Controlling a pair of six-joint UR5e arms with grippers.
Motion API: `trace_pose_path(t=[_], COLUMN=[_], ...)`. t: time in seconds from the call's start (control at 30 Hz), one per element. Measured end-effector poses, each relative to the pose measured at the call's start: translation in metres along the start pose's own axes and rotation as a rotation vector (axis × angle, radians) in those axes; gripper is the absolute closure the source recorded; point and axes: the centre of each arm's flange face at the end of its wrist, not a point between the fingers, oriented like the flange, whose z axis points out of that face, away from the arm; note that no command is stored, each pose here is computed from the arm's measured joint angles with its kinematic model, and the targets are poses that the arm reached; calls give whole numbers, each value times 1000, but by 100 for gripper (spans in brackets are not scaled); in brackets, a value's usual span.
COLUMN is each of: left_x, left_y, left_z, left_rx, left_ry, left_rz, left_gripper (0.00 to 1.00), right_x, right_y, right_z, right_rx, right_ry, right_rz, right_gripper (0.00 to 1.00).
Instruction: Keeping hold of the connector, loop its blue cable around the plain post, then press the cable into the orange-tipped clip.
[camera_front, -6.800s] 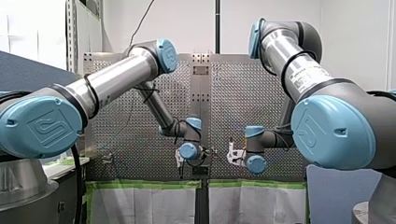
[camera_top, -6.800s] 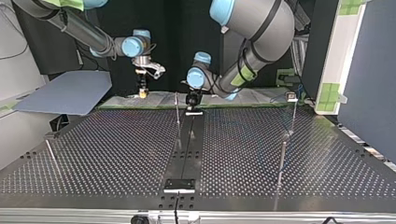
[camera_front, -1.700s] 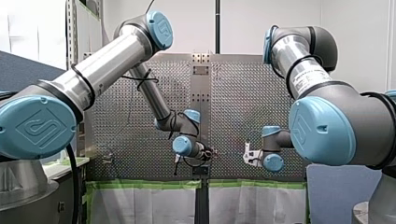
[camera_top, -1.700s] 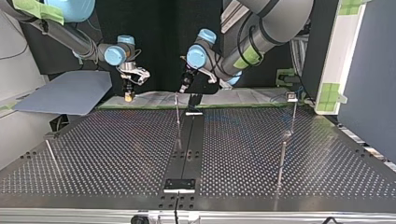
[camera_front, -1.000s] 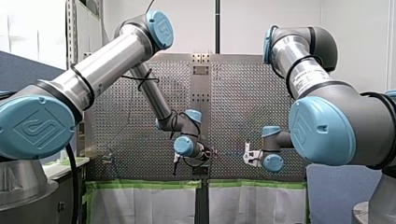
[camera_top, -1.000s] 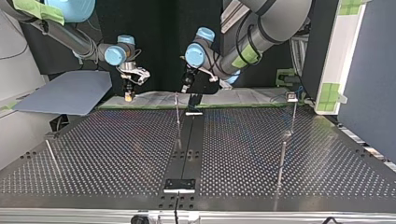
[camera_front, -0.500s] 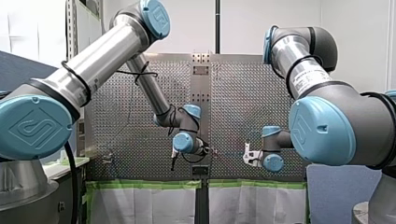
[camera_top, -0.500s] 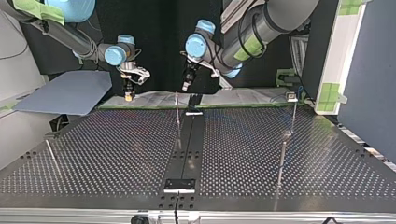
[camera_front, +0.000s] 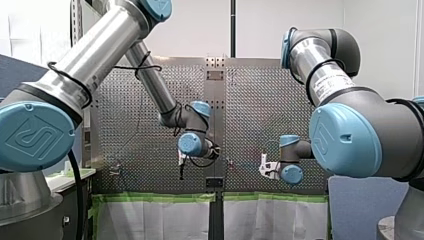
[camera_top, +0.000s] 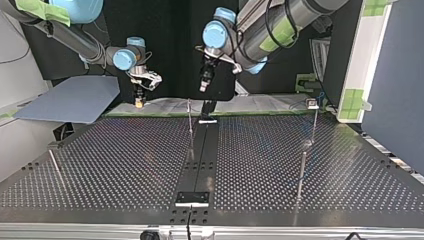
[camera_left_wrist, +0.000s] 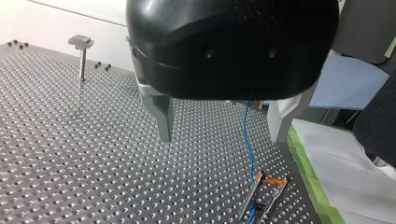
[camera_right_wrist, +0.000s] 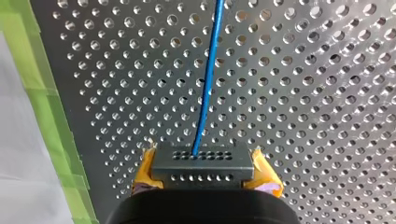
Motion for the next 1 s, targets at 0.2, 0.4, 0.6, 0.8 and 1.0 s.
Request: trace_pose_path(t=[0.2,0.4,0.6,0.8,1.0], left_x=[-9,-17,-24,-29,-34], left_y=[6,11,17,23,32], left_z=[-25,-47,-71,-94,-117], left_rx=[-5,-4,-3,-3,-6], left_ry=[5,0,-1,-1,-6], left_rz=[33,25,15,23,14], left_gripper=[1,1,1,1,1], right_x=[-1,-1,-2,-2,-2], right_y=[-3,-4,-5,-5,-5], right_z=[-1,-1,-2,-2,-2], right_rx=[3,6,7,6,5], right_ry=[-6,-5,-8,-9,-9], right_rz=[3,8,11,11,5], right_gripper=[87,87,87,87,87])
